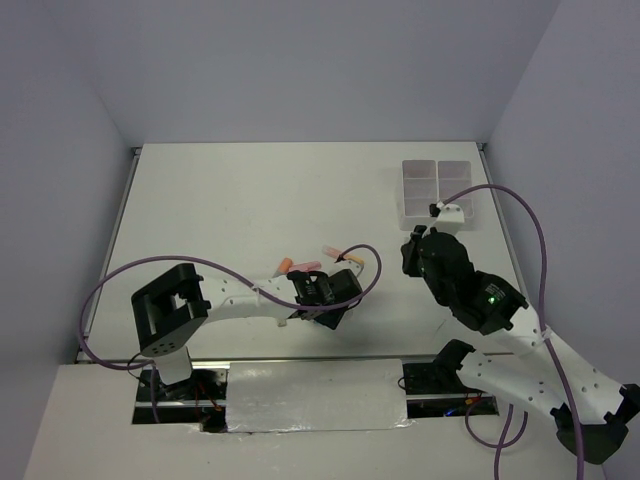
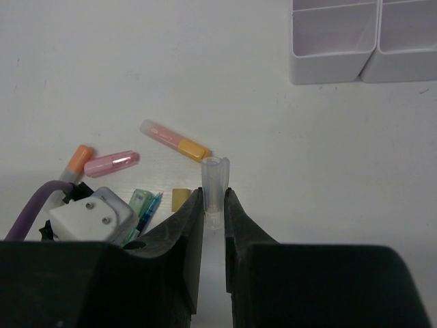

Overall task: Sort the stationery into containers
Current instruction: Pick up the pen from the center of the board.

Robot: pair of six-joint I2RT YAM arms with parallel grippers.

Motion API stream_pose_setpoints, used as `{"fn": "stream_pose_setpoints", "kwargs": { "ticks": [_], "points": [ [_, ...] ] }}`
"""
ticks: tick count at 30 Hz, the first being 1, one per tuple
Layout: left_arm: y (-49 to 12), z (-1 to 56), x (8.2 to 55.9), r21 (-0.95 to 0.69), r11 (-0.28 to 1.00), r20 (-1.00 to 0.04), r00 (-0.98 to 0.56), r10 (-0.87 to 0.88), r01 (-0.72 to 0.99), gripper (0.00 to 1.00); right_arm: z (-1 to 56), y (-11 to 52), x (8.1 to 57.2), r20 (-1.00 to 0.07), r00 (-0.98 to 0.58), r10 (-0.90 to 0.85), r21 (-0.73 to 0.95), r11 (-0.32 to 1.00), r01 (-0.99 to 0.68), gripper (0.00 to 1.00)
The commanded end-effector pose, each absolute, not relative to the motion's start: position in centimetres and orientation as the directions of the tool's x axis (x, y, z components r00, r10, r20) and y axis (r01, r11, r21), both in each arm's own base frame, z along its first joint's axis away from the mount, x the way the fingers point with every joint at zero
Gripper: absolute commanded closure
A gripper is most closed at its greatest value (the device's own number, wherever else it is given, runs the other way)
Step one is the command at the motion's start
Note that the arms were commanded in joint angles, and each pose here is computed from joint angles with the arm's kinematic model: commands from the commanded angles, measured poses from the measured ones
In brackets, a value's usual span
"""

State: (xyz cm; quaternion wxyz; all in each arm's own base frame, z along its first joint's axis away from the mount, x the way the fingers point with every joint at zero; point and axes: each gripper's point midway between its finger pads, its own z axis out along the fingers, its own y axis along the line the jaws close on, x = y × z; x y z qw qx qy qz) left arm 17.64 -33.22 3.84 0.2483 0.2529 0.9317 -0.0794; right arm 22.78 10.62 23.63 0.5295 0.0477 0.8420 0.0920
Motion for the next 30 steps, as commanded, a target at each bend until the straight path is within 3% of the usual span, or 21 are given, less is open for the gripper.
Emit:
{"fn": "stream_pose_setpoints", "kwargs": {
  "ticks": [1,30],
  "points": [
    [-33.3,4.8,18.0,-0.031,0.865,-0.525,-0.745,0.412,0.501,0.42,24.0,10.8,23.1,-0.889,-0.418,0.186,0.215,0.976,-0.024,1.00],
    [-33.1,2.5,18.5,-0.004,0.854,-0.475,-0.753,0.456,0.520,0.42,23.6,11.1,23.3,-0.888,-0.426,0.173,0.204,0.979,-0.028,1.00]
  ]
}}
